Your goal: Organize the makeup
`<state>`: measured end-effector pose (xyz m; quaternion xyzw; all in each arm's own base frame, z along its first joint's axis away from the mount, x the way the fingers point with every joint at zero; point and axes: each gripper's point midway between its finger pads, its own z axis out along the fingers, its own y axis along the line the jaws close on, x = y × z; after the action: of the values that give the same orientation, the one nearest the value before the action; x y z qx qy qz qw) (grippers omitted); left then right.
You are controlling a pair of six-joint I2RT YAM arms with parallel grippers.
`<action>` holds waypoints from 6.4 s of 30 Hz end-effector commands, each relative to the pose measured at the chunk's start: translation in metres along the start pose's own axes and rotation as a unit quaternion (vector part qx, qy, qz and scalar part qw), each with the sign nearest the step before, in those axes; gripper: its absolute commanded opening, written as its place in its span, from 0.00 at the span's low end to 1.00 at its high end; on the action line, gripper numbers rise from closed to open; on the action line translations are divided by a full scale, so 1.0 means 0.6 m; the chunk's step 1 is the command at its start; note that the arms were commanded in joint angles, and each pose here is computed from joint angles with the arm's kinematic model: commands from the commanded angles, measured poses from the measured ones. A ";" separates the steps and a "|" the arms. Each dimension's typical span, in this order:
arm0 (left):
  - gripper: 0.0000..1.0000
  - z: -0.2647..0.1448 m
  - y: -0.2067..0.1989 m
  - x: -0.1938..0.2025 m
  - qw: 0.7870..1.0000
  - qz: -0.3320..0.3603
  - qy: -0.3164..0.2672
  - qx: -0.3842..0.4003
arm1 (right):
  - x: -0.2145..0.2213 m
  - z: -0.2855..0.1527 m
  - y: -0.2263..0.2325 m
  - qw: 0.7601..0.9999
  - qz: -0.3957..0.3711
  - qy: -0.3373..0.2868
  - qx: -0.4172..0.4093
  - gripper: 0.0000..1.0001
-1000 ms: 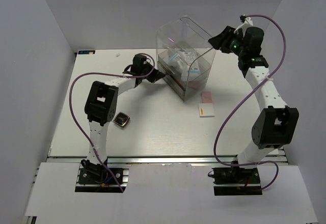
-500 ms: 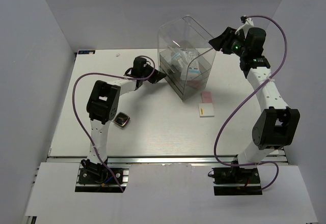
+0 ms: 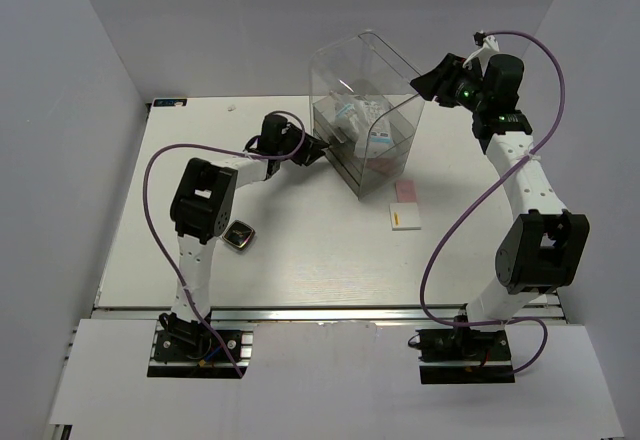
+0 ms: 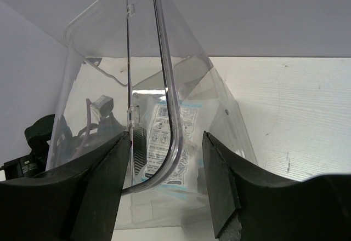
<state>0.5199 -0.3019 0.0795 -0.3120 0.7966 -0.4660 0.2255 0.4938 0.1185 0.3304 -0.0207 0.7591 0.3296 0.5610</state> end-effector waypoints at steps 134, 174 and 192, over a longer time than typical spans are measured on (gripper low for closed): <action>0.98 -0.548 0.186 -0.065 0.917 0.220 -0.202 -0.263 | 0.525 -0.167 -0.105 0.897 -0.119 0.374 0.204 0.39; 0.98 -0.548 0.236 -0.010 0.932 0.205 -0.163 -0.252 | 0.596 -0.136 0.076 0.671 -0.546 0.367 -0.341 0.90; 0.98 -0.545 0.238 -0.012 0.931 0.208 -0.160 -0.254 | 0.641 -0.138 0.085 0.663 -0.473 0.444 -0.374 0.89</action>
<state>0.2669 -0.0468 0.0990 -0.2609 0.8932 -0.1276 0.3432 0.2799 0.2452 0.0327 -0.7307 0.6172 0.1987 0.2136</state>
